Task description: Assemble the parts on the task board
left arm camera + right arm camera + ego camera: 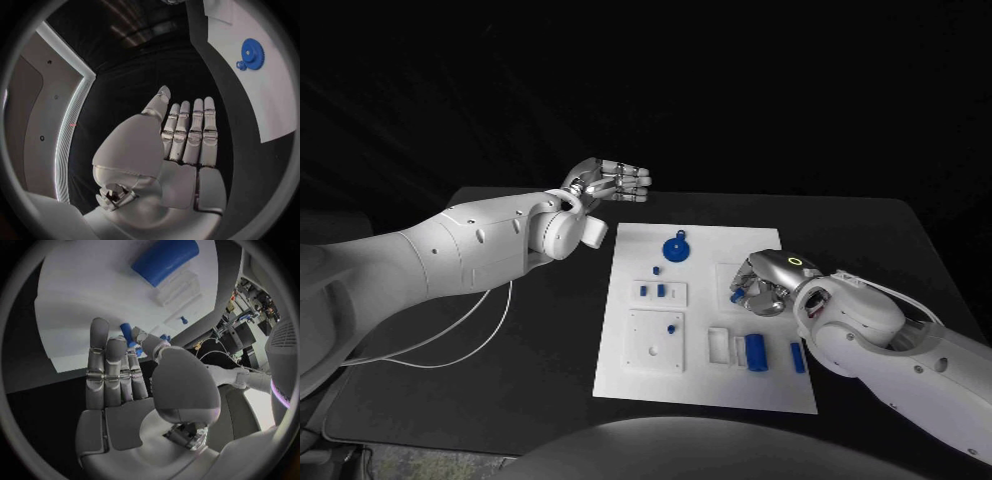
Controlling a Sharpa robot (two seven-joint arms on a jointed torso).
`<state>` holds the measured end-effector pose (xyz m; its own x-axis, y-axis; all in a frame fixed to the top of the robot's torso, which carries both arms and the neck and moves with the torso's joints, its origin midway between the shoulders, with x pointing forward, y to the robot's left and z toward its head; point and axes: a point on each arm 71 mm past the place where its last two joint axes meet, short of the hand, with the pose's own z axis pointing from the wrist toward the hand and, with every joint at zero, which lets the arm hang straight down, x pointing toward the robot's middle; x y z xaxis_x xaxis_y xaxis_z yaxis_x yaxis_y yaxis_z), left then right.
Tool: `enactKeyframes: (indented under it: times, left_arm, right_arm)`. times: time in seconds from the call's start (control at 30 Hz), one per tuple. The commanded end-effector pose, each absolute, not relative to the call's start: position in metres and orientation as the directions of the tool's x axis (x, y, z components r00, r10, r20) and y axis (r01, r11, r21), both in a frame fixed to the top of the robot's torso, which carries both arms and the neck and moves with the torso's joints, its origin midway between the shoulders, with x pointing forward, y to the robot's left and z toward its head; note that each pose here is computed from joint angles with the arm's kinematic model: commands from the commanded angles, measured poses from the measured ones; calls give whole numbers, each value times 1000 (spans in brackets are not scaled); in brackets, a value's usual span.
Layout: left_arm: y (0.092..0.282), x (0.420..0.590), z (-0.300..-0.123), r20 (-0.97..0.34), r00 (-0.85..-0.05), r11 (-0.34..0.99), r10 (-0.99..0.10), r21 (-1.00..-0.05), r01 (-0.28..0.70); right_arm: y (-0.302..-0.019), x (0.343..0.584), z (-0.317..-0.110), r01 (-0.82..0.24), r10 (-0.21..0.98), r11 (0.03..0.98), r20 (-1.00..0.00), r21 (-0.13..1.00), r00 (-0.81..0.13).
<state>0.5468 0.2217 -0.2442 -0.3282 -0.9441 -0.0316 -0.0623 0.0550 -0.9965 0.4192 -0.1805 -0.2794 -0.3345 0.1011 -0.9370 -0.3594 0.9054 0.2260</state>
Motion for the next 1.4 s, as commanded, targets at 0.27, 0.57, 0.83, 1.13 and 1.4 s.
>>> enactKeyframes:
  times: [0.27,0.57,0.83,1.13,1.4]
  left_arm:
    - [220,547,-244,-25,-344,49,-938,-997,-60]
    - [222,548,-244,-29,-339,52,-941,-997,-60]
    - [223,550,-245,-33,-332,55,-943,-997,-59]
    - [221,552,-246,-34,-331,56,-943,-997,-59]
    - [217,552,-247,-30,-339,53,-940,-997,-60]
  right_arm:
    - [-177,418,-275,-371,95,907,-956,199,-279]
    - [-172,419,-252,-381,170,880,-937,285,-306]
    - [-155,417,-221,-436,246,815,-910,381,-335]
    - [-108,401,-227,-533,253,728,-891,431,-376]
    - [-76,379,-250,-618,189,674,-904,404,-384]
